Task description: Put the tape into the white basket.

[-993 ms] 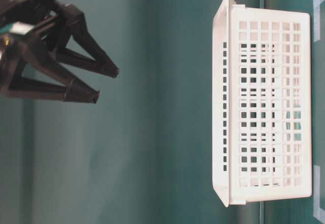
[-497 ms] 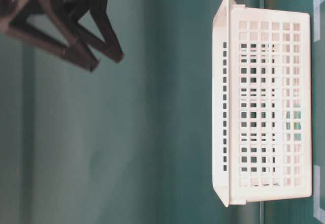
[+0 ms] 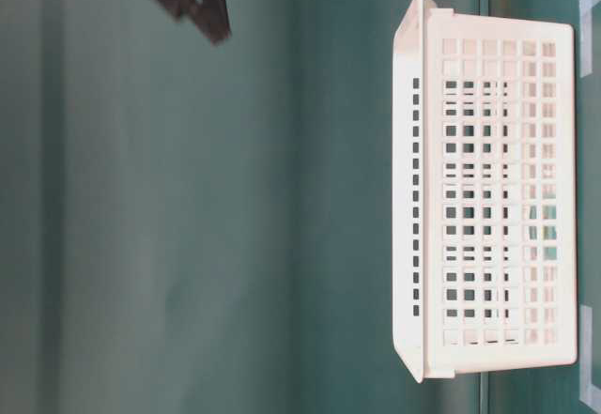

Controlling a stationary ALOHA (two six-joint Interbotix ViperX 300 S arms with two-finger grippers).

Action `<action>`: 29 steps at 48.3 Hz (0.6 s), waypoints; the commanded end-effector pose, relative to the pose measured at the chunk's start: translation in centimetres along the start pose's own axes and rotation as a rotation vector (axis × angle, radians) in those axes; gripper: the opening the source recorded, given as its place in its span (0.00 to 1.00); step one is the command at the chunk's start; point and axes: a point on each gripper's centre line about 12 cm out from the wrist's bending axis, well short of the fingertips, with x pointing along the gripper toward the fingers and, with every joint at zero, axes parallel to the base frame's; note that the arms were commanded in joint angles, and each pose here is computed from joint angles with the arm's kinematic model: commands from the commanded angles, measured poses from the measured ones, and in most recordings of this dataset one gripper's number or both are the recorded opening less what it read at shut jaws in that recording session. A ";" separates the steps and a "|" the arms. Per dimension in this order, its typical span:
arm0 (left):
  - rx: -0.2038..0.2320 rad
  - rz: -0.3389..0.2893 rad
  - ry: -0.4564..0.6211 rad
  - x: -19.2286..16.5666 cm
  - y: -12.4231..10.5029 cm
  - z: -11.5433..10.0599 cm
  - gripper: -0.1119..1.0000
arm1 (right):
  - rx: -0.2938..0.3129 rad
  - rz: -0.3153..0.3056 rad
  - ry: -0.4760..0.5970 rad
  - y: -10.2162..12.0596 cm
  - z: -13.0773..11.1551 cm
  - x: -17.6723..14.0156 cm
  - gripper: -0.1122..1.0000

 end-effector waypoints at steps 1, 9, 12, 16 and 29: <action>0.001 0.002 -0.016 0.1 0.0 0.5 0.78 | -0.010 0.030 -0.039 0.1 -0.3 -1.1 0.98; 0.006 0.001 -0.011 0.1 0.0 0.3 0.78 | -0.059 0.072 -0.070 -0.3 -2.5 -2.7 0.98; 0.005 0.003 -0.010 0.1 0.0 0.2 0.78 | -0.086 0.083 -0.079 -0.3 -3.0 -3.1 0.98; 0.005 0.003 -0.015 0.1 0.0 0.2 0.78 | -0.113 0.089 -0.086 -0.5 -3.5 -3.5 0.98; 0.004 -0.003 -0.048 0.1 0.0 0.6 0.78 | -0.152 0.074 -0.099 -1.5 -5.3 -5.3 0.98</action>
